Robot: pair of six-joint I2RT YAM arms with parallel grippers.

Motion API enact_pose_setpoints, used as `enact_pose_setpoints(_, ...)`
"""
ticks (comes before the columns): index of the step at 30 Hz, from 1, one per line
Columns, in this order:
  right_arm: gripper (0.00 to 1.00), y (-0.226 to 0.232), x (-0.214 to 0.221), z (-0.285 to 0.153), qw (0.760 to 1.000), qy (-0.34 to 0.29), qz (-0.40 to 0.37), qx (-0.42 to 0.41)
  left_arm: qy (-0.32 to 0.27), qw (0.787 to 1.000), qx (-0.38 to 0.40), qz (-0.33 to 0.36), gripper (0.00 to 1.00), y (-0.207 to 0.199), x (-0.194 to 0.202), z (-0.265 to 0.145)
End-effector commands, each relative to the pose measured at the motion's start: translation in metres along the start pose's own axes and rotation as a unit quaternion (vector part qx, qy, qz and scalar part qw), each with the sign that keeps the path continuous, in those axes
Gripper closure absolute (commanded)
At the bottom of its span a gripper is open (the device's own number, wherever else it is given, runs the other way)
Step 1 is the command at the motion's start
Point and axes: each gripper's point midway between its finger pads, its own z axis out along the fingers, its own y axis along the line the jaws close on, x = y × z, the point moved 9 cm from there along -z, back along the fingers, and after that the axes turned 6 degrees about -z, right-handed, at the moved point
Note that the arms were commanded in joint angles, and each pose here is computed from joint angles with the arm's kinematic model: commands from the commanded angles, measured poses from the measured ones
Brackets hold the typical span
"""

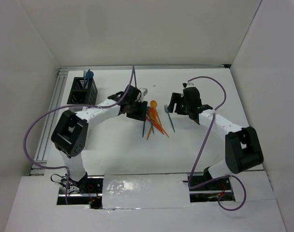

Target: Sort the eating utensils into containers

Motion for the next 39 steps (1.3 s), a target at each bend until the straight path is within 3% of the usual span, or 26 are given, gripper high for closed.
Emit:
enact_pose_setpoints(1, 0.20, -0.004, -0.006, -0.012, 1.000, -0.022, 0.009, 0.011, -0.009, 0.999, -0.039, -0.003, 0.39, -0.017, -0.008, 0.009)
enact_pose_setpoints(14, 0.20, -0.015, -0.006, -0.019, 0.999, -0.027, 0.015, 0.023, 0.024, 0.996, -0.082, -0.001, 0.41, -0.021, 0.007, 0.052)
enact_pose_setpoints(23, 0.20, -0.022, -0.003, -0.019, 0.999, -0.019, 0.017, 0.028, 0.044, 0.991, -0.121, 0.022, 0.49, -0.016, 0.014, 0.075)
enact_pose_setpoints(26, 0.20, -0.023, -0.004, -0.022, 0.999, -0.021, 0.018, 0.030, 0.050, 0.990, -0.127, 0.025, 0.53, -0.014, 0.017, 0.079)
enact_pose_setpoints(31, 0.20, -0.027, -0.001, -0.035, 0.998, -0.032, 0.027, 0.045, 0.058, 0.987, -0.146, 0.038, 0.74, -0.008, 0.019, 0.088)
enact_pose_setpoints(37, 0.21, -0.024, 0.003, -0.059, 0.996, -0.058, 0.060, 0.032, 0.072, 0.984, -0.152, 0.052, 0.79, 0.002, 0.028, 0.093)
enact_pose_setpoints(39, 0.21, -0.017, -0.002, -0.072, 0.994, -0.080, 0.070, 0.006, 0.069, 0.989, -0.121, 0.056, 0.82, -0.001, 0.026, 0.090)
